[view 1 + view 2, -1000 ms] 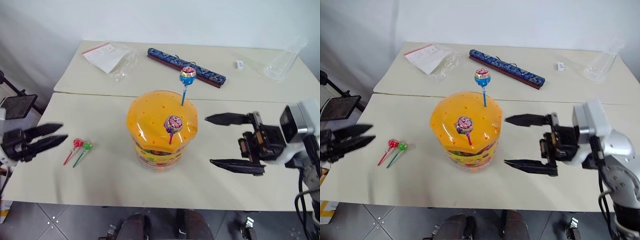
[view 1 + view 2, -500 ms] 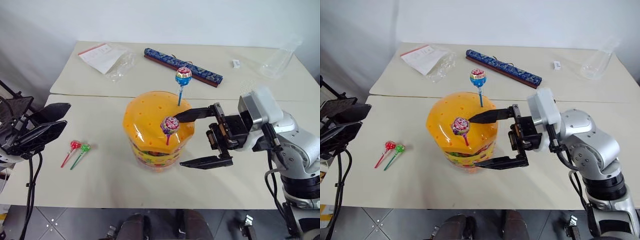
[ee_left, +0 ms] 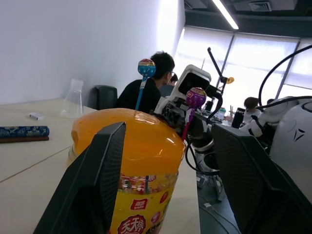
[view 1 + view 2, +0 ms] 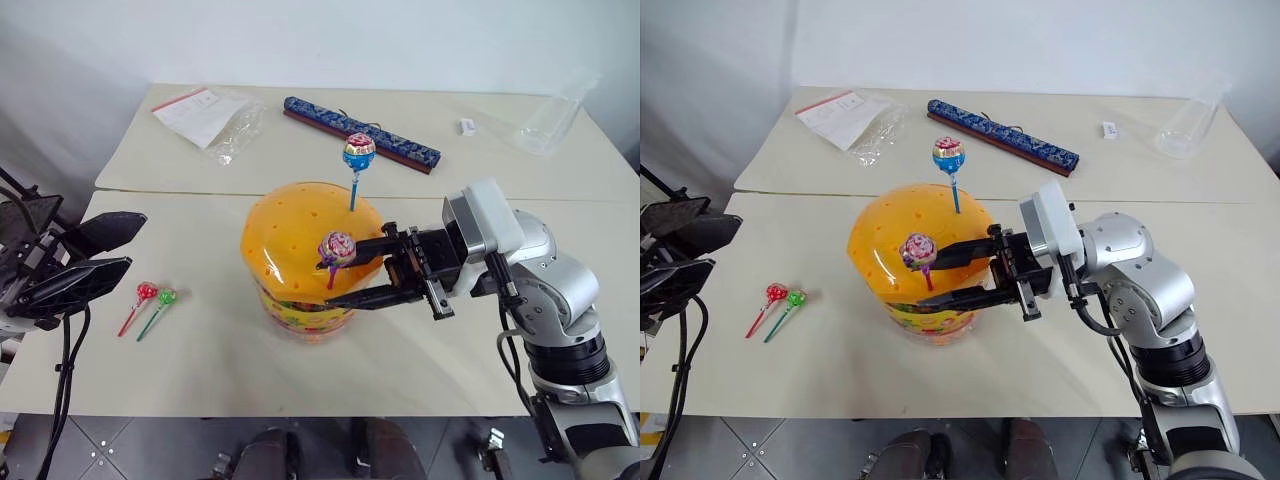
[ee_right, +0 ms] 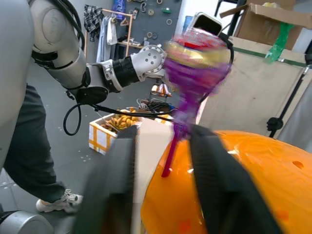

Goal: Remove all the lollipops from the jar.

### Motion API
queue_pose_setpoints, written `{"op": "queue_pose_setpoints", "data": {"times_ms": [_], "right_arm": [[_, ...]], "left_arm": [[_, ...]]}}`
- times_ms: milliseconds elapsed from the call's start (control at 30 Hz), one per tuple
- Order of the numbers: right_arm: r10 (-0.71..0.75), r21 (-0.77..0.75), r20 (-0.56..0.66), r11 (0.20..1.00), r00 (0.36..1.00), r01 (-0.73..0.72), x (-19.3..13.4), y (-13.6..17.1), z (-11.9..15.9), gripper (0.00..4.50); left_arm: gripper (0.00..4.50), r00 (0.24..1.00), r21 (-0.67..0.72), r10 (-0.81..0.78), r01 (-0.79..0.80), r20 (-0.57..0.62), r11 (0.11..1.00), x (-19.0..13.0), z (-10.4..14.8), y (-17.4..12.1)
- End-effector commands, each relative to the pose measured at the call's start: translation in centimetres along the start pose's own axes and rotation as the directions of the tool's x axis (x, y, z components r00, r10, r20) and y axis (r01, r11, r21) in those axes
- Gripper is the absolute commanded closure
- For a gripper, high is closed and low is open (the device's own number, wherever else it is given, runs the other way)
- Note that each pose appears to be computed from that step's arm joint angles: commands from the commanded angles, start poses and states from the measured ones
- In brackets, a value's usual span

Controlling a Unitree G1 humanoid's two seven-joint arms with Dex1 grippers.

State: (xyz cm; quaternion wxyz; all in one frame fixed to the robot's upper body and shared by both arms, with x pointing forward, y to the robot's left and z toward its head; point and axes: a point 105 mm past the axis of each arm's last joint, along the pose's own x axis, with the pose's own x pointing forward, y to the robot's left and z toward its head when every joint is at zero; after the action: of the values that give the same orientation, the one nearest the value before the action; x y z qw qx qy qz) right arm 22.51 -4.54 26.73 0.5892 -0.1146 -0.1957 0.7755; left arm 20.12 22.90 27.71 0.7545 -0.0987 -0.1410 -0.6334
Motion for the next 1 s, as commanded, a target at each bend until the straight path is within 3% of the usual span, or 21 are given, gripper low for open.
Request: {"op": "queue_pose_setpoints", "data": {"times_ms": [33, 67, 367, 567, 700, 767, 800, 833, 867, 1000], "right_arm": [[-0.008, -0.031, 0.030, 0.999, 1.000, 0.008, 0.0, -0.3, 0.6, 4.25], [-0.017, -0.023, 0.051, 1.000, 0.999, 0.018, 0.0, -0.4, 0.8, 4.46], [-0.044, 0.108, 0.238, 0.994, 0.970, 0.018, -1.4, -0.2, 4.2, 4.46], [-0.278, 0.141, 0.183, 0.957, 0.943, 0.255, -5.6, -2.0, 6.6, 4.46], [-0.418, 0.142, 0.025, 0.901, 0.908, 0.411, -9.6, -1.6, 6.2, 4.46], [-0.570, 0.091, -0.264, 0.789, 0.778, 0.608, -15.9, -0.6, 2.8, 4.46], [-0.609, 0.054, -0.470, 0.702, 0.638, 0.710, -20.0, 0.8, 0.0, 4.46], [-0.595, 0.022, -0.596, 0.658, 0.539, 0.752, -22.5, 2.2, -1.7, 4.46], [-0.583, 0.012, -0.658, 0.625, 0.477, 0.780, -24.2, 3.3, -2.9, 4.46], [-0.528, -0.052, -0.777, 0.596, 0.343, 0.801, -27.4, 5.8, -5.7, 4.46]], "left_arm": [[1.53, 0.998, 0.071, -0.052, 0.050, 0.031, 0.996, 0.1, 1.0, -0.4], [1.53, 0.997, 0.072, -0.060, 0.057, 0.040, 0.996, 0.1, 1.1, -0.4], [1.53, 0.993, 0.041, -0.101, 0.098, 0.062, 0.994, 0.5, 1.3, -0.3], [1.53, 0.993, 0.015, -0.110, 0.109, 0.042, 0.994, 1.0, 0.8, 0.0], [1.53, 0.993, 0.043, -0.118, 0.118, -0.018, 0.992, 1.6, -0.1, -0.1], [1.53, 0.983, 0.076, -0.137, 0.147, -0.121, 0.986, 2.5, -1.5, -0.1], [1.53, 0.969, 0.092, -0.155, 0.175, -0.191, 0.980, 2.6, -2.6, -0.2], [1.53, 0.957, 0.100, -0.170, 0.198, -0.237, 0.975, 2.6, -3.3, -0.3], [1.53, 0.951, 0.094, -0.171, 0.200, -0.257, 0.975, 2.4, -3.7, -0.2], [1.53, 0.930, 0.115, -0.162, 0.210, -0.329, 0.971, 1.6, -4.6, 0.2]]}}
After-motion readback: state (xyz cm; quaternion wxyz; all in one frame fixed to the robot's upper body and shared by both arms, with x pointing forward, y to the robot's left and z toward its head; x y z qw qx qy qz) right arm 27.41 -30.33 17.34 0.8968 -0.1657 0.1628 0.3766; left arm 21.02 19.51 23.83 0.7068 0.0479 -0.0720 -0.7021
